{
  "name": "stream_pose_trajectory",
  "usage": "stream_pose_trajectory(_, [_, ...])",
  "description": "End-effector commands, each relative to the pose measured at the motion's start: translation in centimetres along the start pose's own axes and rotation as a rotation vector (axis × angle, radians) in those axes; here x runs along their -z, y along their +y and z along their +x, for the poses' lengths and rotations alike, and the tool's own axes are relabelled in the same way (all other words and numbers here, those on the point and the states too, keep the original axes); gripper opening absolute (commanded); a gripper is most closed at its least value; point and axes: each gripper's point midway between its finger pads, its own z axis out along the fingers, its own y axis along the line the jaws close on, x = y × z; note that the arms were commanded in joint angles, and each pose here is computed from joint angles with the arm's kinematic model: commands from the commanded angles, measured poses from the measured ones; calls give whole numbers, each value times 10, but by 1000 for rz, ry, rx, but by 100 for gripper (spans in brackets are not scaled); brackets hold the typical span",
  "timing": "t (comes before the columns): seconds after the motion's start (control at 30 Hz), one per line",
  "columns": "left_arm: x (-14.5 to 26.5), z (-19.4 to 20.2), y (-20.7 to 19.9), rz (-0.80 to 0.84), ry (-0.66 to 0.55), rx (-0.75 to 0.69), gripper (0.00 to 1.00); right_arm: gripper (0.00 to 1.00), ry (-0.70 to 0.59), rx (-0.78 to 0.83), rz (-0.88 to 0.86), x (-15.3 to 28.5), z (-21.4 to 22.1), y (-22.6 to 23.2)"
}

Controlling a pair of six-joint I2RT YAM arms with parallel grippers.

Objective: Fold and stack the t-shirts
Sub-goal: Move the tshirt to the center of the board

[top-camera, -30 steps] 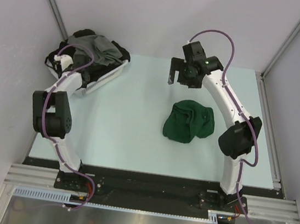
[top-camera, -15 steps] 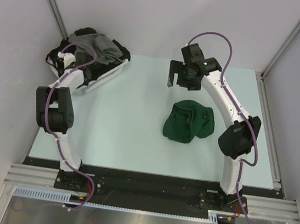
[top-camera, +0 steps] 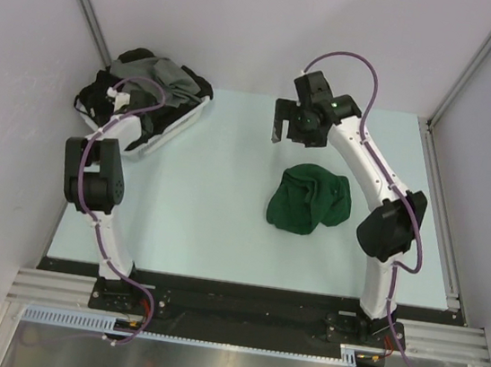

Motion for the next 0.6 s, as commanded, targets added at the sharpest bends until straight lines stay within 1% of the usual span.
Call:
stream_pose_trajectory(0.0, [33, -36, -5, 86, -77, -35, 84, 100, -72, 64, -66, 5, -18, 33])
stream_pose_trajectory(0.03, [38, -43, -4, 97, -91, -25, 85, 100, -89, 71, -85, 7, -24, 40])
stream_pose_trajectory(0.17, [64, -76, 0, 151, -169, 24, 87, 100, -60, 96, -121, -14, -15, 63])
stream_pose_trajectory(0.33, [117, -112, 20, 224, -271, 87, 88, 100, -21, 117, -152, -48, -1, 88])
stream_pose_trajectory(0.37, [124, -116, 25, 238, -285, 98, 88, 100, -33, 115, -165, -48, -6, 94])
stream_pose_trajectory(0.4, [142, -115, 19, 275, -300, 86, 88, 100, -25, 107, -169, -62, -4, 96])
stream_pose_trajectory(0.43, [159, -120, 28, 302, -323, 116, 88, 100, -18, 105, -204, -64, -1, 106])
stream_pose_trajectory(0.5, [177, -114, 33, 328, -336, 109, 88, 100, -32, 79, -249, -73, -5, 120])
stream_pose_trajectory(0.57, [195, -104, 46, 366, -349, 139, 88, 99, -37, 65, -292, -77, -7, 131])
